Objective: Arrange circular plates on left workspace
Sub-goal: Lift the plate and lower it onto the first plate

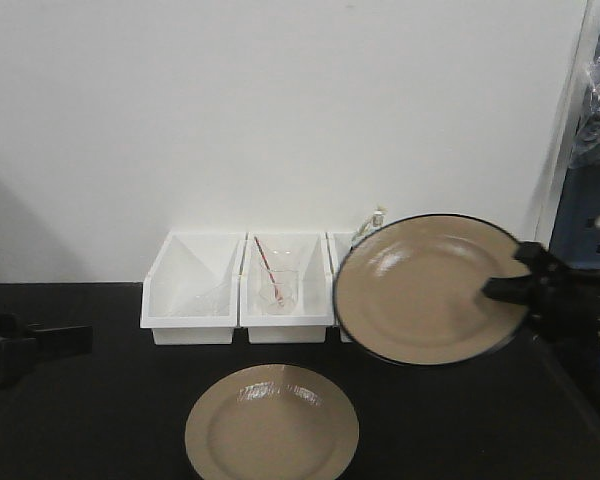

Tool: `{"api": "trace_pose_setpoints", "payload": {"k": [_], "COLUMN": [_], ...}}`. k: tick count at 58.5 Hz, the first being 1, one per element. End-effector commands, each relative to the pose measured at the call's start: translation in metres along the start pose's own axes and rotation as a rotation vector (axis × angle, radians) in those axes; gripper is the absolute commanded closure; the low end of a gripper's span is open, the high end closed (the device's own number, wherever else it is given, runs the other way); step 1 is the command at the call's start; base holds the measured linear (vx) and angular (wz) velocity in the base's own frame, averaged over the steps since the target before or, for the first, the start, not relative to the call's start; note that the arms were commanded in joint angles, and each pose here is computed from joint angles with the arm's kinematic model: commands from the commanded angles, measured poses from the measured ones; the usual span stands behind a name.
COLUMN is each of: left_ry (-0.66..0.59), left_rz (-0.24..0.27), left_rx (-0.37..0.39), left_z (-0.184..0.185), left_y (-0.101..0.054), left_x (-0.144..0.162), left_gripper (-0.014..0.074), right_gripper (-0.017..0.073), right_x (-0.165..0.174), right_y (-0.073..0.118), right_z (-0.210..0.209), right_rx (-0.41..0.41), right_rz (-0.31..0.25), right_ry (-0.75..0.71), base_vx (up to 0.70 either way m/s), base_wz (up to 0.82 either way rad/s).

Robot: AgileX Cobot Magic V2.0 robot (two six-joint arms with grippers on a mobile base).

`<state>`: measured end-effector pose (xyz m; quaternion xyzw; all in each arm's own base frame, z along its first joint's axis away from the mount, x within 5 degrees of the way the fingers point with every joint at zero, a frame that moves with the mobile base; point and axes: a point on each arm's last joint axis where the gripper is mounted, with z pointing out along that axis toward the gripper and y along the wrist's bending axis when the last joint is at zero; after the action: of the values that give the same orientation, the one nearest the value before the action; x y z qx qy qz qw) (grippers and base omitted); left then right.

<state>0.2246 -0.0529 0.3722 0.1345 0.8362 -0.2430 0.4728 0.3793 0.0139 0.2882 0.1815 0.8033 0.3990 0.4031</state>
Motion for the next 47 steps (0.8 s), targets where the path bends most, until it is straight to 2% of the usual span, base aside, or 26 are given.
{"api": "trace_pose_setpoints", "payload": {"k": [1,10,16,29,42,47], "left_ry": [-0.101,-0.116,-0.13,-0.129,-0.132,-0.132], "left_rz": [-0.015,-0.016,-0.016,-0.016,-0.022,-0.022], "left_rx": [-0.003,-0.017,-0.029,-0.028,-0.024,-0.024], "left_z": [-0.011,-0.011,-0.011,-0.011,-0.011,-0.011], "left_y": [-0.006,-0.005,-0.004,-0.004,-0.004,-0.004], "left_x": [-0.014,-0.016,-0.017,-0.017,-0.017,-0.017], "left_gripper": [0.007,0.007,0.007,0.007,0.007,0.007], "right_gripper": [0.0563,0.0563,0.0563,0.0563,0.0543,0.0506], "right_x": [0.006,0.042,0.063,0.095,0.103,0.105], "right_y": [0.044,0.052,0.047,0.03,0.019,0.016], "right_z": [0.024,0.081,0.102,0.13,0.137,0.137], "right_rx": [-0.115,-0.136,-0.127,-0.09,-0.068,-0.052], "right_rz": [0.041,0.087,0.117,0.135,0.125,0.078], "right_ry": [0.003,0.13,0.187,0.288,0.317,0.337], "base_vx": [0.0,0.0,0.0,0.0,0.0,0.0], "base_wz": [0.0,0.0,0.0,0.0,0.0,0.0]}}
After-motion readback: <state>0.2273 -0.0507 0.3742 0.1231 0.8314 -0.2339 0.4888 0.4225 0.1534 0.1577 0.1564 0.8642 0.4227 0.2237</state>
